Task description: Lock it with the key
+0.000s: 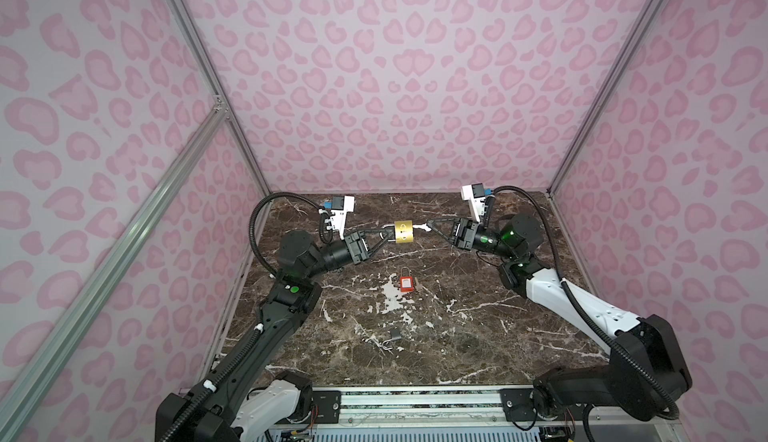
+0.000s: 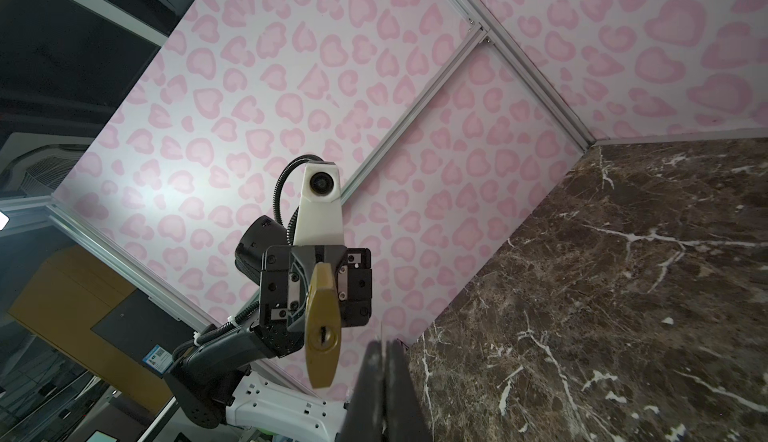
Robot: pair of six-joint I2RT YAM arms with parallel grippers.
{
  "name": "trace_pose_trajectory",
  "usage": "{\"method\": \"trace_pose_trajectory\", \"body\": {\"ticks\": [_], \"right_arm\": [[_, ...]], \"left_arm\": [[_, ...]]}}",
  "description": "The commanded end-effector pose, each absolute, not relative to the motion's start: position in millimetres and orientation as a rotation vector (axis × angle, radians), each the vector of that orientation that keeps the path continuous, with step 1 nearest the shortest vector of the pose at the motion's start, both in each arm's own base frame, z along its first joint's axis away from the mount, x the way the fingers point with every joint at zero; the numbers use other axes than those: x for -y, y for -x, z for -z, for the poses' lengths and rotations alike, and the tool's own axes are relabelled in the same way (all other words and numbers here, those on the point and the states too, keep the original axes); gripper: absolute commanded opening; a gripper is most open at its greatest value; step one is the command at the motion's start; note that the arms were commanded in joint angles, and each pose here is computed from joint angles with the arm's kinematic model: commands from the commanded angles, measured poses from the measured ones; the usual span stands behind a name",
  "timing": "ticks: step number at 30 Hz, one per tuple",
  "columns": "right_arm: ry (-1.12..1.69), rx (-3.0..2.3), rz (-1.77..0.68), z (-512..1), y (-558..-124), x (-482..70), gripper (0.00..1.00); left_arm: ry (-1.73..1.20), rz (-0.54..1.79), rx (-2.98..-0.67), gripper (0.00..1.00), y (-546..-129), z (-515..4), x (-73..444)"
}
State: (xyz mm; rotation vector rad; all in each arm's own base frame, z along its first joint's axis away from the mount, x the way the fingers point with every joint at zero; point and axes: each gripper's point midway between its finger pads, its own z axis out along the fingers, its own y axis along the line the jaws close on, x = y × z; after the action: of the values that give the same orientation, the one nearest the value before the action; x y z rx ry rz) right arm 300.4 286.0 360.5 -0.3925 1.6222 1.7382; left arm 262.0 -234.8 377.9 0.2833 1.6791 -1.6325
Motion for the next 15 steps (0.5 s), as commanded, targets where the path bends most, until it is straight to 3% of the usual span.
{"method": "trace_pose_trajectory", "body": {"ticks": [1,15], "right_arm": [[0.374,-1.611,-1.734,-359.2,-303.8,-282.5,0.00],[0.207,-1.674,-1.562,-333.5,-319.3,-240.3,0.00]], "left_arm": [[-0.338,1.587,-1.671,0.04,-260.7,-381.5,235.2],[-0.334,1.311,-2.049,0.04,-281.0,-289.7,235.2]]}}
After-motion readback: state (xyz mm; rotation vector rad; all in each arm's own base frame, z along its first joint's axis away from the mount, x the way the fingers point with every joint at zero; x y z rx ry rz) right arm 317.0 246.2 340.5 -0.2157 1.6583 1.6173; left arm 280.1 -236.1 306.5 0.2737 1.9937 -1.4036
